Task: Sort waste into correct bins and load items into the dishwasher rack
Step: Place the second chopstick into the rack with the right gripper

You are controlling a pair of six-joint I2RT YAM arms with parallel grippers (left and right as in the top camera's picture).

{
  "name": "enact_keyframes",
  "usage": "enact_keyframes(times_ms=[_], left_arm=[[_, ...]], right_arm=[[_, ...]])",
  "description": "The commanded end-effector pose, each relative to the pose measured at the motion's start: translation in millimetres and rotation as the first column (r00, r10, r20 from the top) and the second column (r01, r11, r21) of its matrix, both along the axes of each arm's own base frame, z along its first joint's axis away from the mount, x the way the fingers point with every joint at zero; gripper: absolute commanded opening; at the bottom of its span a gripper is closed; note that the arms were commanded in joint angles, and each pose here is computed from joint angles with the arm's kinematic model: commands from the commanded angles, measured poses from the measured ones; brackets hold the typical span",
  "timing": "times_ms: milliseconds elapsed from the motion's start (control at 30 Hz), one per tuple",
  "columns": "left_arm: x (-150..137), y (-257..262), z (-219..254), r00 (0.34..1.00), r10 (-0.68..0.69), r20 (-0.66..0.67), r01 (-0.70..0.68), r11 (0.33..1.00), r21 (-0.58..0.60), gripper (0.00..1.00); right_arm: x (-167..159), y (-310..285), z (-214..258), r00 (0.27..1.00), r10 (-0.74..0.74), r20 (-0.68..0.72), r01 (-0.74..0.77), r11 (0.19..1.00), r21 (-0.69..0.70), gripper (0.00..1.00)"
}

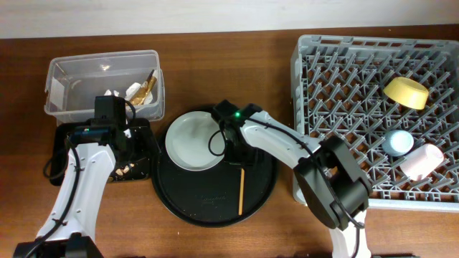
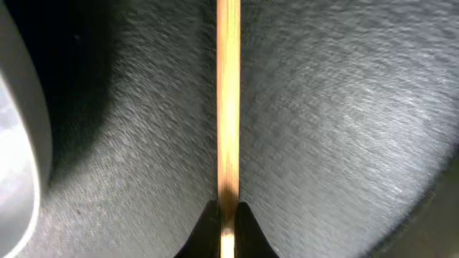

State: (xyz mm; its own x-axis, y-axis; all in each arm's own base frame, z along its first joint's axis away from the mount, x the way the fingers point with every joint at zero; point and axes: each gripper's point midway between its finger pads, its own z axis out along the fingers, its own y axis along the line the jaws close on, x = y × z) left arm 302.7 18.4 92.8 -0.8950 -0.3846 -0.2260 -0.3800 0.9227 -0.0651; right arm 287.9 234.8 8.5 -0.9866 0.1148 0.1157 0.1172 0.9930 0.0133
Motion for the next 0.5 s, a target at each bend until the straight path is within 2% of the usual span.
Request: enact_keyframes(times_ms=[0,100,200,300,467], left_arm=[[1,1,6,1.0,0.006,0.023,-0.006,1.0,0.0,0.99],[1,1,6,1.0,0.006,0.023,-0.006,1.0,0.0,0.99],[1,1,6,1.0,0.006,0.023,-0.006,1.0,0.0,0.99],[1,1,6,1.0,0.006,0.022,-0.006,1.0,0.0,0.99],[1,1,6,1.0,0.006,0.022,-0.006,1.0,0.0,0.99]], right_arm=[[27,-13,49,0.993,0.029,0.111,-0.037,0.997,0.07,0.04],[48,-47,103,0.961,0.094,0.26,-0.119,0.989,0.082,0.04],[60,-109,159,0.915,0.101,0.39,-0.136,0.989,0.061,0.04],[63,-170,155,0.937,0.041,0.347,-0.043,0.999,-0.003,0.04],[70,-196,130,0.956,0.083,0.28,-0.079,0.997,-0.027,0.04]])
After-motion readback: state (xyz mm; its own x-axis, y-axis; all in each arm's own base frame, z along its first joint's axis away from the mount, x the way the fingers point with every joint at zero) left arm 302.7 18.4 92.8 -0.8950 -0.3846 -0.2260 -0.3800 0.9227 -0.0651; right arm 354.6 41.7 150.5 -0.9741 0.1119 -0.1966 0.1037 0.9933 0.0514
